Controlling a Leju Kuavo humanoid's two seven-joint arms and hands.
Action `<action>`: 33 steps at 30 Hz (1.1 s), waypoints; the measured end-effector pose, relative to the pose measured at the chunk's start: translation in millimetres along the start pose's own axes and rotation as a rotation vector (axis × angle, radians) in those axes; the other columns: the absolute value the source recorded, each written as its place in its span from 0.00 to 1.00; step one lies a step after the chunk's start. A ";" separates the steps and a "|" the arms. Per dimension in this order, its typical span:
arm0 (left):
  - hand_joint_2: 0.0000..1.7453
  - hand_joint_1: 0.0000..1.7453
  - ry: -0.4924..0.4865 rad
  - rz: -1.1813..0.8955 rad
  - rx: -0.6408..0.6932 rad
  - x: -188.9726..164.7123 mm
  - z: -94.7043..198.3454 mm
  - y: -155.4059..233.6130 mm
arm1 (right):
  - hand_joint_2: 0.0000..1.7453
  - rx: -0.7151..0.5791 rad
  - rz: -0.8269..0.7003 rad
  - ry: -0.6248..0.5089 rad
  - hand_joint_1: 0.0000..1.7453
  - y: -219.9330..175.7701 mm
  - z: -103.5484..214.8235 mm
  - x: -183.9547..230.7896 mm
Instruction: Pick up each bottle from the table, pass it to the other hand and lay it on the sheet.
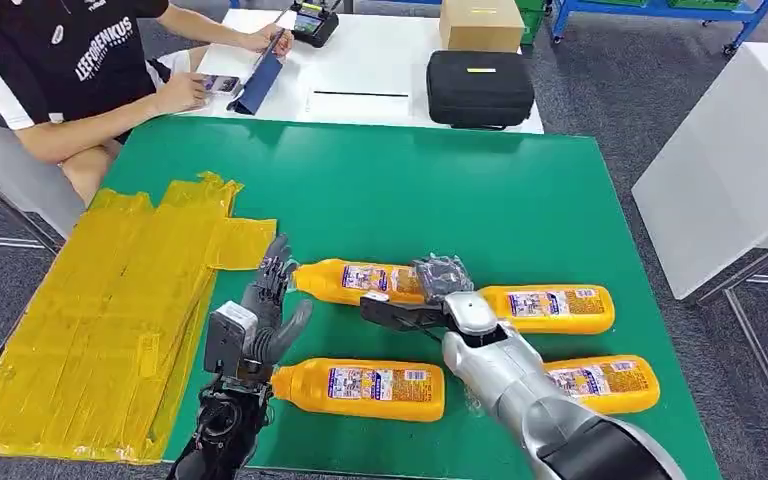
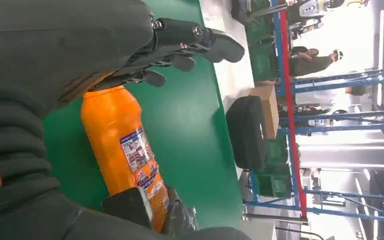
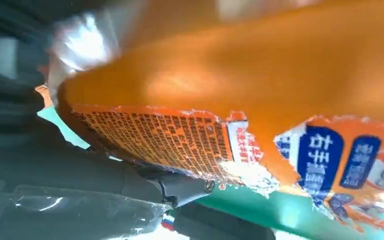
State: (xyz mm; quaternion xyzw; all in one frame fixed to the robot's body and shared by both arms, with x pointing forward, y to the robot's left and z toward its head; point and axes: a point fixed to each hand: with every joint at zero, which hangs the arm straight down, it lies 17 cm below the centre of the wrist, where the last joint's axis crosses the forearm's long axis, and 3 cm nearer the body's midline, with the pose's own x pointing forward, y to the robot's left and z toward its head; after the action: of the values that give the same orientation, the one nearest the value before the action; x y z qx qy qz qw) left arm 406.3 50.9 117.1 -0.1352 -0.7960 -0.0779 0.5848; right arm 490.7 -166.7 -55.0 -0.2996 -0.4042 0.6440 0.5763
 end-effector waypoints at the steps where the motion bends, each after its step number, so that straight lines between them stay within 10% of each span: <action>1: 1.00 0.00 -0.003 -0.002 0.002 0.3 0.1 0.4 | 1.00 -0.040 -0.008 0.000 1.00 -6.1 -0.6 0.5; 15: 1.00 0.00 -0.007 -0.033 0.014 -0.3 0.4 3.1 | 1.00 -0.227 -0.114 -0.021 1.00 -42.0 -1.1 7.2; 22: 1.00 0.00 -0.057 -0.116 0.034 20.2 -8.6 10.3 | 1.00 -0.719 -0.564 -0.157 1.00 -148.2 28.8 15.5; 33: 1.00 0.00 -0.089 -0.130 0.034 33.5 -15.0 8.4 | 1.00 -0.813 -0.699 -0.175 1.00 -166.7 40.5 13.3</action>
State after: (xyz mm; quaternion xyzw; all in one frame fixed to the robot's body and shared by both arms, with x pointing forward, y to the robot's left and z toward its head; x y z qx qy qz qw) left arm 413.2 58.8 153.3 -0.0765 -0.8296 -0.0959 0.5447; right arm 537.6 -159.1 110.4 -0.2912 -0.7427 0.2284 0.5580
